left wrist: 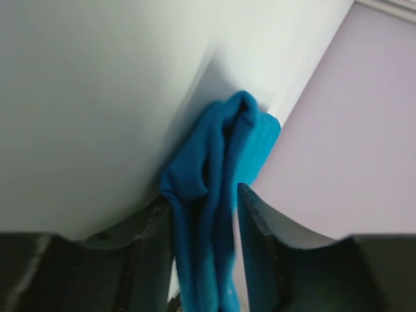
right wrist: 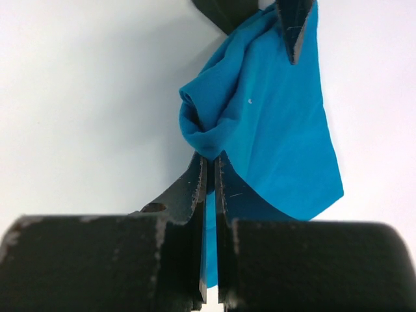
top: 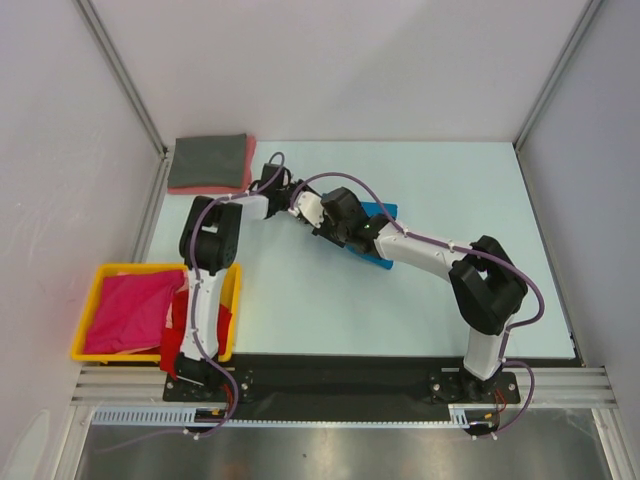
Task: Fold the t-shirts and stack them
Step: Neatly place the folded tshirt to the corner
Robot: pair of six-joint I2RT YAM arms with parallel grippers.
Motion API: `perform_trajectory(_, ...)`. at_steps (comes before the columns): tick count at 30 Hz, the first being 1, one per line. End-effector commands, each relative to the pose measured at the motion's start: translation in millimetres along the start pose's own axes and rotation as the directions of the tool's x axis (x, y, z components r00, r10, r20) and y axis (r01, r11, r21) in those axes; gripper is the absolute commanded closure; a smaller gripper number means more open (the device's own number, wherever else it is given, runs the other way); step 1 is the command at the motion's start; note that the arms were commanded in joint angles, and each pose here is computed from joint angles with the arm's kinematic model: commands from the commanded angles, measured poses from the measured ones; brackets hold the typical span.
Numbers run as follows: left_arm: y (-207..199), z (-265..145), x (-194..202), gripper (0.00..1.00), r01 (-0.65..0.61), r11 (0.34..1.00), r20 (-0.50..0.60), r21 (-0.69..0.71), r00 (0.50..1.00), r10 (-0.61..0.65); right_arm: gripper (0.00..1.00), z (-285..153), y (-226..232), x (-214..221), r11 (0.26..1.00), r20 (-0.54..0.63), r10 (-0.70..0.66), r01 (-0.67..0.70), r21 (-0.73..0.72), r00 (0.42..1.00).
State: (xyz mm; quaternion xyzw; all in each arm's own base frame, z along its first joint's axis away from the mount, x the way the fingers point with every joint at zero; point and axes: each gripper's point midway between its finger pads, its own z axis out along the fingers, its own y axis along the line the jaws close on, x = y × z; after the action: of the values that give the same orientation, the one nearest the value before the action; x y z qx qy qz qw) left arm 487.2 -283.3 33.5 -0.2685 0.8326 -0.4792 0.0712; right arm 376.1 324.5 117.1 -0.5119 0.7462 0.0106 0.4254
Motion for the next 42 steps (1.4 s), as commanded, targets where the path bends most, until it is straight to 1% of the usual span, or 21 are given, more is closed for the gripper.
perform_trajectory(1, -6.6, 6.2, -9.2, 0.56, -0.048, 0.999, 0.013, 0.004, 0.999, 0.047, 1.00, -14.4, -12.2, -26.9, 0.999, 0.084, 0.032, -0.035, 0.031, 0.996)
perform_trajectory(3, -5.3, 7.7, -12.8, 0.65, -0.074, 0.997, 0.017, 0.005, 0.997, 0.074, 1.00, -15.3, -14.2, -27.0, 0.998, 0.082, 0.045, -0.048, 0.042, 0.996)
perform_trajectory(4, -8.0, 7.5, -16.0, 0.80, -0.090, 0.996, 0.027, 0.008, 0.996, 0.090, 0.93, -16.0, -15.6, -26.5, 0.997, 0.079, 0.058, -0.062, 0.048, 0.995)
perform_trajectory(6, -11.1, 5.6, -20.7, 1.00, -0.153, 0.988, 0.046, -0.007, 0.987, 0.153, 0.81, -23.4, -18.4, -28.1, 0.994, 0.074, 0.087, -0.091, 0.054, 0.993)
perform_trajectory(7, -6.3, 4.1, -24.4, 1.00, -0.163, 0.986, 0.064, -0.048, 0.984, 0.165, 0.80, -27.3, -17.5, -28.5, 0.989, 0.071, 0.136, -0.140, 0.052, 0.988)
perform_trajectory(9, -21.7, -5.9, -29.3, 1.00, -0.263, 0.964, 0.101, -0.040, 0.959, 0.266, 0.72, -37.1, -19.4, -16.5, 0.978, 0.022, 0.196, -0.197, 0.063, 0.980)
perform_trajectory(10, -26.2, -11.0, -32.6, 1.00, -0.296, 0.953, 0.131, -0.058, 0.944, 0.301, 0.57, -46.7, -22.7, -12.9, 0.962, 0.003, 0.259, -0.258, 0.085, 0.966)
perform_trajectory(12, -46.7, -27.5, -35.8, 1.00, -0.424, 0.903, 0.164, -0.069, 0.888, 0.429, 0.40, -64.0, -18.7, 7.3, 0.947, -0.088, 0.315, -0.306, 0.098, 0.945)
perform_trajectory(13, -54.7, -35.5, -37.5, 1.00, -0.455, 0.887, 0.170, -0.082, 0.870, 0.462, 0.27, -81.8, -23.7, 6.9, 0.935, -0.081, 0.347, -0.337, 0.116, 0.935)
perform_trajectory(14, -59.0, -42.1, -42.8, 1.00, -0.517, 0.847, 0.191, -0.122, 0.825, 0.531, 0.24, -91.5, -21.9, 12.1, 0.910, -0.087, 0.405, -0.392, 0.134, 0.910)
perform_trajectory(15, -81.1, -54.8, -43.3, 1.00, -0.569, 0.814, 0.220, -0.119, 0.784, 0.580, 0.12, -101.8, -15.7, 30.2, 0.901, -0.126, 0.427, -0.410, 0.145, 0.895)
perform_trajectory(16, -81.7, -62.4, -44.2, 1.00, -0.581, 0.800, 0.216, -0.154, 0.770, 0.601, 0.01, -122.0, -18.4, 26.3, 0.882, -0.082, 0.463, -0.449, 0.145, 0.883)
perform_trajectory(17, -83.3, -70.5, -49.7, 1.00, -0.622, 0.754, 0.222, -0.210, 0.721, 0.656, 0.00, -132.0, -15.6, 30.7, 0.864, -0.073, 0.495, -0.482, 0.143, 0.866)
perform_trajectory(19, -91.2, -90.8, -50.5, 1.00, -0.649, 0.708, 0.208, -0.277, 0.679, 0.704, 0.00, -144.5, -2.9, 47.7, 0.851, -0.090, 0.521, -0.510, 0.125, 0.849)
perform_trajectory(20, -91.1, -99.4, -54.3, 1.00, -0.678, 0.661, 0.193, -0.321, 0.637, 0.747, 0.00, -161.3, -5.7, 44.5, 0.835, -0.044, 0.545, -0.536, 0.123, 0.838)
perform_trajectory(24, -90.9, -142.9, -71.7, 1.00, -0.664, 0.539, 0.152, -0.518, 0.548, 0.822, 0.00, -179.7, 0.7, 67.2, 0.816, -0.031, 0.570, -0.561, 0.140, 0.821)
perform_trajectory(26, -92.0, -160.9, -82.8, 1.00, -0.654, 0.492, 0.148, -0.574, 0.508, 0.848, 0.00, -180.4, 4.0, 79.0, 0.813, -0.038, 0.575, -0.564, 0.146, 0.818)
perform_trajectory(29, -97.8, -182.2, -102.3, 1.00, -0.620, 0.465, 0.165, -0.633, 0.478, 0.863, 0.00, -181.1, 6.6, 84.2, 0.809, -0.036, 0.582, -0.573, 0.132, 0.813)
perform_trajectory(36, -158.5, -235.2, -128.9, 1.00, -0.564, 0.369, 0.220, -0.739, 0.316, 0.923, 0.00, -165.6, 4.6, 81.4, 0.815, -0.084, 0.578, -0.569, 0.105, 0.812)
perform_trajectory(39, -174.5, -253.6, -135.6, 1.00, -0.562, 0.353, 0.234, -0.748, 0.275, 0.933, 0.00, -158.3, -3.1, 79.7, 0.816, -0.103, 0.578, -0.567, 0.116, 0.810)
perform_trajectory(42, -177.9, -264.6, -144.3, 1.00, -0.574, 0.361, 0.255, -0.735, 0.259, 0.932, 0.00, -150.0, -5.7, 77.1, 0.806, -0.102, 0.592, -0.582, 0.107, 0.800)
